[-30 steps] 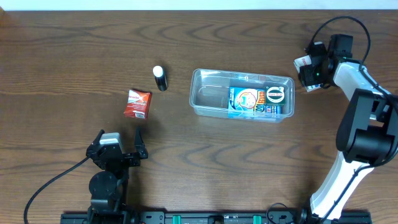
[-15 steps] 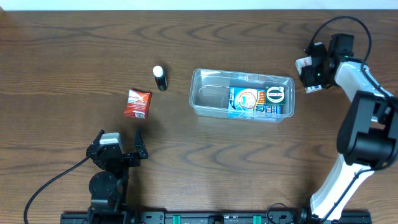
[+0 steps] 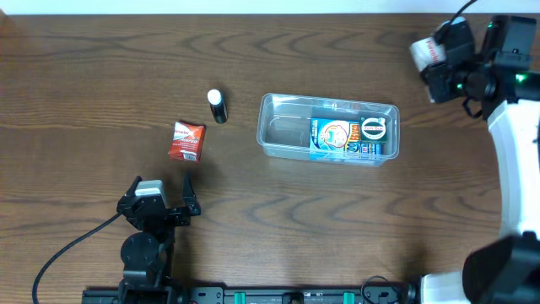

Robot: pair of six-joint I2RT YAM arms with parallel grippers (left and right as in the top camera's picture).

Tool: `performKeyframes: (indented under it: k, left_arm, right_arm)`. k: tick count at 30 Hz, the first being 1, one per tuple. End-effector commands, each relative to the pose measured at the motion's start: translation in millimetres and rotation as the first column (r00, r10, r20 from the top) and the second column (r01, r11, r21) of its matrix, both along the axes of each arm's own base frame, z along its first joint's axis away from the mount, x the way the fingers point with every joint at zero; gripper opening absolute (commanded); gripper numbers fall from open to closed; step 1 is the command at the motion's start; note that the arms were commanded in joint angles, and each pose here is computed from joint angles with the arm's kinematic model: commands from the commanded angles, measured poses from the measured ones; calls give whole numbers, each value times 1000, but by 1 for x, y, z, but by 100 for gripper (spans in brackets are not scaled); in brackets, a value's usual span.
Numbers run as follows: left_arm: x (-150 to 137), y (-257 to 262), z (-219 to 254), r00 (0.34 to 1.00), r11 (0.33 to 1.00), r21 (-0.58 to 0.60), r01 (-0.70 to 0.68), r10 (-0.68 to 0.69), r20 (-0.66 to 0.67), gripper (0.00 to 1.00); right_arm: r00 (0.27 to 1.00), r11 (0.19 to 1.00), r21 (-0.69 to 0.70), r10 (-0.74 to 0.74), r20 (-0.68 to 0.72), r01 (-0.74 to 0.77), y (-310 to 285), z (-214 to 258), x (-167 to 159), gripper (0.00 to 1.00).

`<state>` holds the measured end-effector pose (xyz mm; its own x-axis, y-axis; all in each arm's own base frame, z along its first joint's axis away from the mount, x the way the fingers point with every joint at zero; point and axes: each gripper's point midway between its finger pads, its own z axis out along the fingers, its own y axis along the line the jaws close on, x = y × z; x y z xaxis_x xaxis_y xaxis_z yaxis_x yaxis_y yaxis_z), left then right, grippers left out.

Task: Pack container
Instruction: 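Lift the white Panadol box and carry it over the container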

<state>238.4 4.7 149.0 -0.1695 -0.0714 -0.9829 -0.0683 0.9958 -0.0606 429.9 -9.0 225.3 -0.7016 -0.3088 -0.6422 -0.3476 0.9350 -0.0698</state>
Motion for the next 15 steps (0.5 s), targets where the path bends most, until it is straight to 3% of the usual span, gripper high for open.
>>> performKeyframes:
  k: [1, 9, 15]
  left_arm:
    - [-1, -1, -8, 1000, 1000, 16, 11, -10, -28, 98]
    - [-1, -1, -8, 1000, 1000, 16, 11, -10, -28, 98]
    - [-1, -1, -8, 1000, 1000, 16, 11, -10, -28, 98]
  right_arm:
    - [980, 980, 4, 197, 26, -197, 50, 18, -20, 41]
    - [864, 867, -38, 491, -106, -497, 132, 0, -73, 43]
    - [792, 805, -44, 570, -218, -591, 152, -21, -105, 43]
